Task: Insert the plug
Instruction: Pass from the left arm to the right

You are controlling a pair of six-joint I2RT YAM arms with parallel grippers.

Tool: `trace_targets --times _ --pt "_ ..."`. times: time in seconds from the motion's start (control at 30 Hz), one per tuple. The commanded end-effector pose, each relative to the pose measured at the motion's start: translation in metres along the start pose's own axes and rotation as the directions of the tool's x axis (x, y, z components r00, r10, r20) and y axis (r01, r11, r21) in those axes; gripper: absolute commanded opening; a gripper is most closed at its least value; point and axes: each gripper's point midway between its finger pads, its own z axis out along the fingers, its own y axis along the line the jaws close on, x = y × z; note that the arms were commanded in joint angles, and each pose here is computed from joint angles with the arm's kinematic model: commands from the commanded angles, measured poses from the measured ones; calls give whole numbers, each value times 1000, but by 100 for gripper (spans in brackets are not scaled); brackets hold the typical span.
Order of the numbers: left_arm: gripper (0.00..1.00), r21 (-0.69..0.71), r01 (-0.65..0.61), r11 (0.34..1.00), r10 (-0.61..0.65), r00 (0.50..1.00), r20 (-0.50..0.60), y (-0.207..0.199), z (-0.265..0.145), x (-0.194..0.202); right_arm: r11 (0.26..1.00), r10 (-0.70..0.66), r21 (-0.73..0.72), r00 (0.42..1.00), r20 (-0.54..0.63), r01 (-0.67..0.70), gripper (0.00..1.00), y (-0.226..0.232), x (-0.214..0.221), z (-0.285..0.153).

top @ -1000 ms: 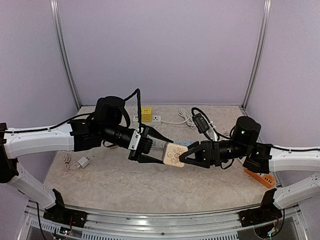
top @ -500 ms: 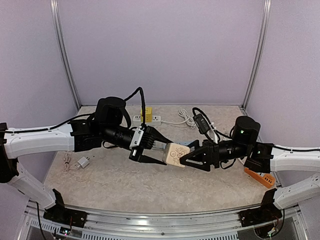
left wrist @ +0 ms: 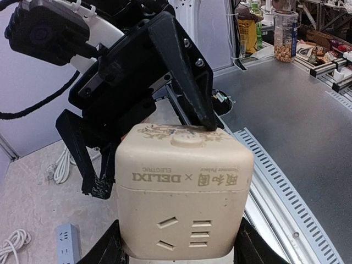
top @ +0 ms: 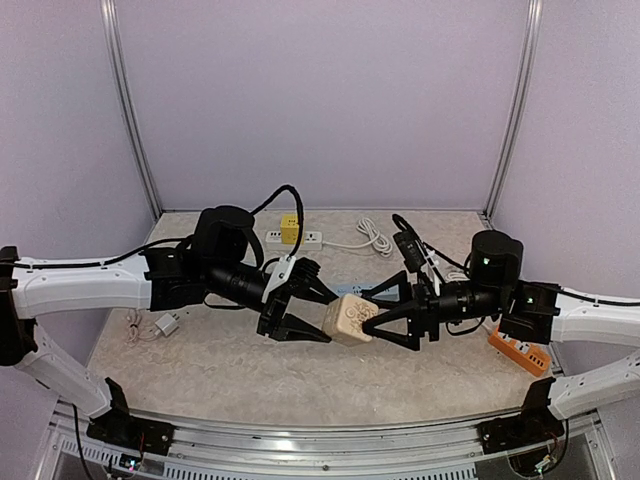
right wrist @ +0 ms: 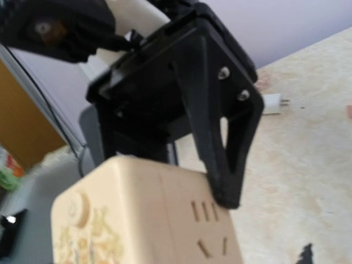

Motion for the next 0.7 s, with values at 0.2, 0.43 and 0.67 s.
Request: trace_targets --times 0.2,0.43,0.67 --pt "11 67 149 987 -152 987 53 -13 -3 -15 976 -204 77 979 -21 205 95 -9 -5 -5" --pt "0 44 192 980 -194 980 48 -9 -2 -14 968 -250 10 968 -33 250 100 1 -1 2" --pt "0 31 216 976 -217 975 42 -7 0 -7 961 -274 -65 960 -64 270 100 10 12 11"
